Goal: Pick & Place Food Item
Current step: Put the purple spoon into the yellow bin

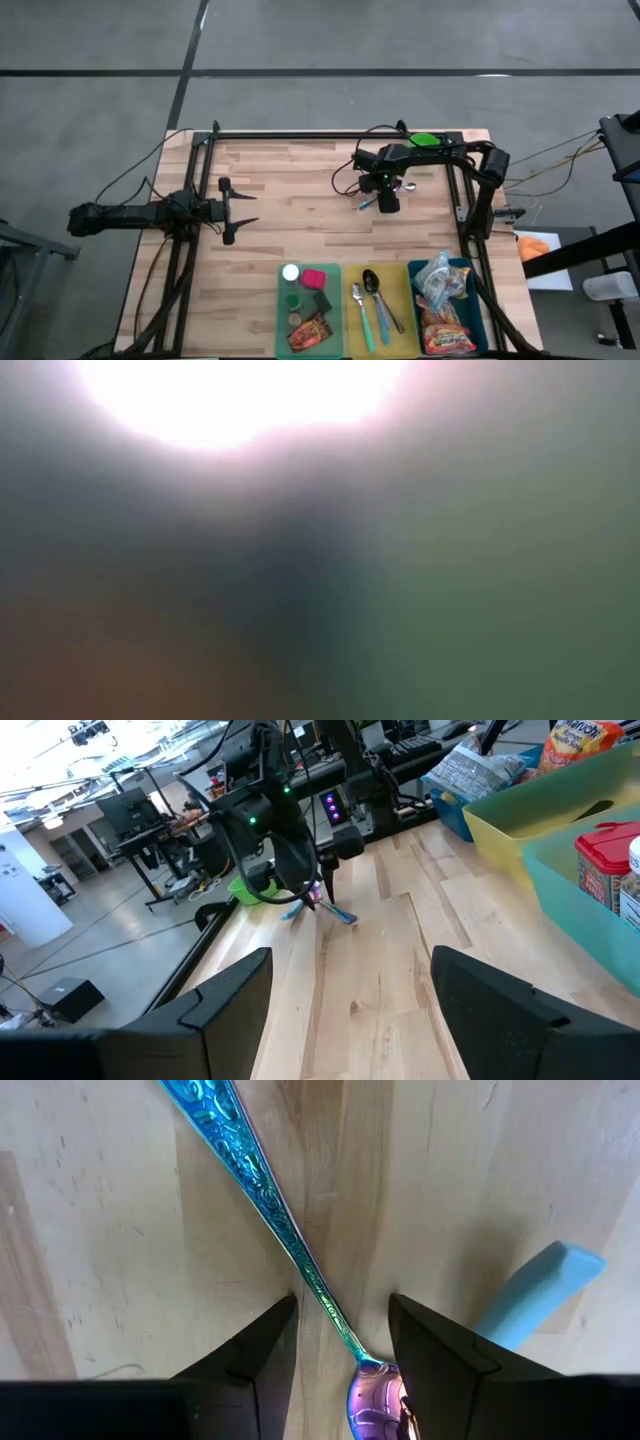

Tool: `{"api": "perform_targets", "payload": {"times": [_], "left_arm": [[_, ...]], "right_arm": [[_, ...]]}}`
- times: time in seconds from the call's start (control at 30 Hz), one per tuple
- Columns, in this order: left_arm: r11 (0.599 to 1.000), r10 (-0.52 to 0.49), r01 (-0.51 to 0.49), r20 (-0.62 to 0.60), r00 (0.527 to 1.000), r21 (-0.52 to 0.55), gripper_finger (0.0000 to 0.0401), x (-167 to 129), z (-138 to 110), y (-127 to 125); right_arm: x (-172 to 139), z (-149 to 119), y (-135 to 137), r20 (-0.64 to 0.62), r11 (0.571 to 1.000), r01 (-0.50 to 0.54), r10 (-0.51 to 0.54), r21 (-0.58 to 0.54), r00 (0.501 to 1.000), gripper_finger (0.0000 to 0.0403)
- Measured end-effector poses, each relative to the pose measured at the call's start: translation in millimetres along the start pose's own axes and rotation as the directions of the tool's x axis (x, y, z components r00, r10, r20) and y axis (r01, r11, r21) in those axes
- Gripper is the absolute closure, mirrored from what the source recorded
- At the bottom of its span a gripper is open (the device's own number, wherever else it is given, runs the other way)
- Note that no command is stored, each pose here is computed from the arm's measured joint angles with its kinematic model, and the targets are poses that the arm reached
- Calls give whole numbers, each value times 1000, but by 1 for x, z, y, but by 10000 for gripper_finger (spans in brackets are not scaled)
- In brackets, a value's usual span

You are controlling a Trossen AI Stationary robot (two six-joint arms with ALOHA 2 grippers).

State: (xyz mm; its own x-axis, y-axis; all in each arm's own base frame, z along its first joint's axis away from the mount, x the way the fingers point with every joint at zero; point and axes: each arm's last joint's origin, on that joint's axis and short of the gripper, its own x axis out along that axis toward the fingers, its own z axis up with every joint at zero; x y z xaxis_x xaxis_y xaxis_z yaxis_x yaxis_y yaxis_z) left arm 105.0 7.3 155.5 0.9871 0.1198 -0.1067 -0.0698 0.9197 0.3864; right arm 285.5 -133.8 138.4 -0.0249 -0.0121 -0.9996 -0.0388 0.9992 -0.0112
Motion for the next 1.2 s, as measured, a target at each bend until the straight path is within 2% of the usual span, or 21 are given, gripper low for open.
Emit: {"api": "perform_targets", "payload": {"times": [0.13, 0.4, 0.5, 0.67, 0.93, 1.2], "left_arm": [[1000, 0, 0, 0, 1000, 0, 126, 0, 0, 0], [1000, 0, 0, 0, 1000, 0, 126, 0, 0, 0], [1000, 0, 0, 0, 1000, 0, 126, 0, 0, 0], [1000, 0, 0, 0, 1000, 0, 126, 0, 0, 0], [1000, 0, 0, 0, 1000, 0, 126, 0, 0, 0], [1000, 0, 0, 0, 1000, 0, 126, 0, 0, 0]], "right_arm": [[0, 0, 0, 1, 1000, -4, 4, 1, 1000, 258], [0, 0, 0, 20, 1000, -30, 30, 5, 999, 361], [0, 0, 1, 21, 999, -35, 34, 5, 999, 387], [1, 0, 1, 18, 998, -39, 38, 54, 999, 388], [-3, 1, 0, 25, 996, -44, 42, 73, 999, 388], [-18, 7, 0, 97, 991, -80, 70, 104, 993, 388]]}}
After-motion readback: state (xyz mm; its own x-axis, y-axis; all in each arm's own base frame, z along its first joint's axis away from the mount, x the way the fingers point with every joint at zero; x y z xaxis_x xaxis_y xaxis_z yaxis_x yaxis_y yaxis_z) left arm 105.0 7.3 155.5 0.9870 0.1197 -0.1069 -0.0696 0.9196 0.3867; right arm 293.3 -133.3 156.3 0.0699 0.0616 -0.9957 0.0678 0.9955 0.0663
